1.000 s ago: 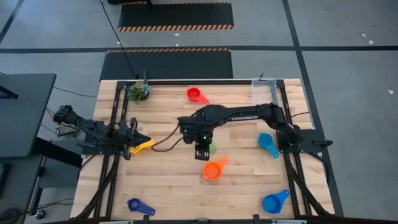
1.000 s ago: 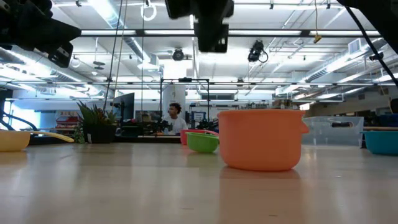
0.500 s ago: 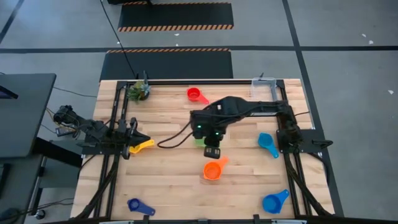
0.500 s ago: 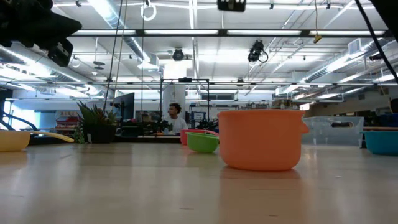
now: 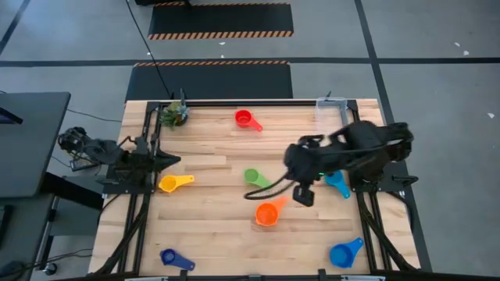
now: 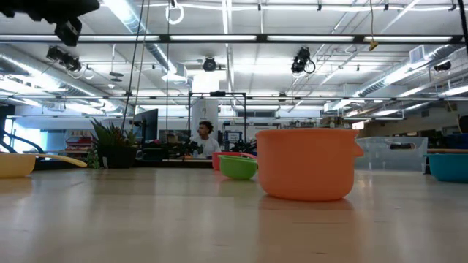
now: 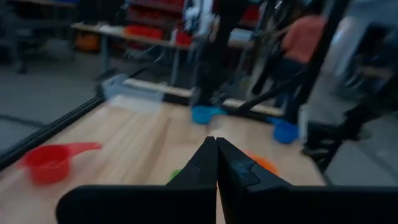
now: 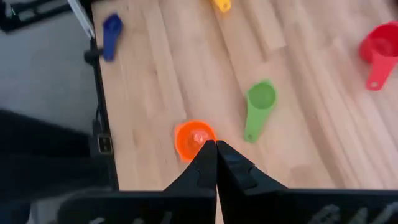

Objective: Nest measuring cups in basket
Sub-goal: Stack the light blue measuring cup on top of the orange measuring cup

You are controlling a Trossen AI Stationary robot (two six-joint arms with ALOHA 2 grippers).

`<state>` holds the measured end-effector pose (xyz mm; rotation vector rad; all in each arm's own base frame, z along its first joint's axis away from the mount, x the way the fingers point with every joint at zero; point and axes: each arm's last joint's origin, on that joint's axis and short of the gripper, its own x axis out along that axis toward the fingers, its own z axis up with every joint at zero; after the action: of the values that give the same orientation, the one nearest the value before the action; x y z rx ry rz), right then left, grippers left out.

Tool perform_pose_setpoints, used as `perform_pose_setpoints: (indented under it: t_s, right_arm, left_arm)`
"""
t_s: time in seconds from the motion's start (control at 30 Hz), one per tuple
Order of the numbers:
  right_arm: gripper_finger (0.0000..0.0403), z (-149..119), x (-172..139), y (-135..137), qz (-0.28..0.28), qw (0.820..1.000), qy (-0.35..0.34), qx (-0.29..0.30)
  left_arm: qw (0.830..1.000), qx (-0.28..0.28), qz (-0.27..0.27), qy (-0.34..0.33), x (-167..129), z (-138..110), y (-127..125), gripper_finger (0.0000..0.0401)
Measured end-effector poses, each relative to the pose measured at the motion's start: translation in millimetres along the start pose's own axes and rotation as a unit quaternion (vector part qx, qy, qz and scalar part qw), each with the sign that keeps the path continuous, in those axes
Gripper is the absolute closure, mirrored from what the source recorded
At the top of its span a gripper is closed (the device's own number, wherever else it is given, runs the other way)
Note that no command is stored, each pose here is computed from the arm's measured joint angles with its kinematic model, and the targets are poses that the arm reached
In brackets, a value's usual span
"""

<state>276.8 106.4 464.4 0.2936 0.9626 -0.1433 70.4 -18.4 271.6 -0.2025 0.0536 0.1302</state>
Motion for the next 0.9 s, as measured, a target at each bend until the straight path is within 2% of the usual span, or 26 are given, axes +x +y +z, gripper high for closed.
perform_pose_setpoints:
  t_s: [0.1, 0.27, 0.4, 0.5, 0.6, 0.7, 0.9]
  right_arm:
    - [0.0402, -9, -12, 6, 0.005, 1.000, -0.015, 0.004]
    - [0.0402, -24, -22, 22, 0.024, 0.999, -0.016, -0.022]
    - [0.0402, -38, -27, 37, 0.033, 0.999, -0.018, -0.001]
    - [0.0402, -52, -25, 48, 0.018, 1.000, -0.025, 0.007]
    - [0.0402, -66, -23, 56, -0.016, 0.998, -0.053, -0.004]
    - [0.0402, -78, -28, 57, -0.041, 0.995, -0.092, -0.001]
    - [0.0402, -102, -36, 40, -0.067, 0.989, -0.130, 0.028]
  left_arm:
    - [0.999, -0.001, 0.018, 0.028, 4, 20, -8, 0.0397]
    - [0.994, -0.003, 0.046, 0.094, 19, 52, -25, 0.0397]
    - [0.981, -0.005, 0.096, 0.167, 35, 73, -37, 0.0397]
    - [0.965, 0.011, 0.132, 0.225, 47, 84, -44, 0.0397]
    - [0.955, 0.027, 0.130, 0.266, 59, 94, -49, 0.0397]
    - [0.953, 0.034, 0.110, 0.279, 69, 104, -53, 0.0397]
    - [0.954, 0.039, 0.108, 0.278, 76, 116, -49, 0.0397]
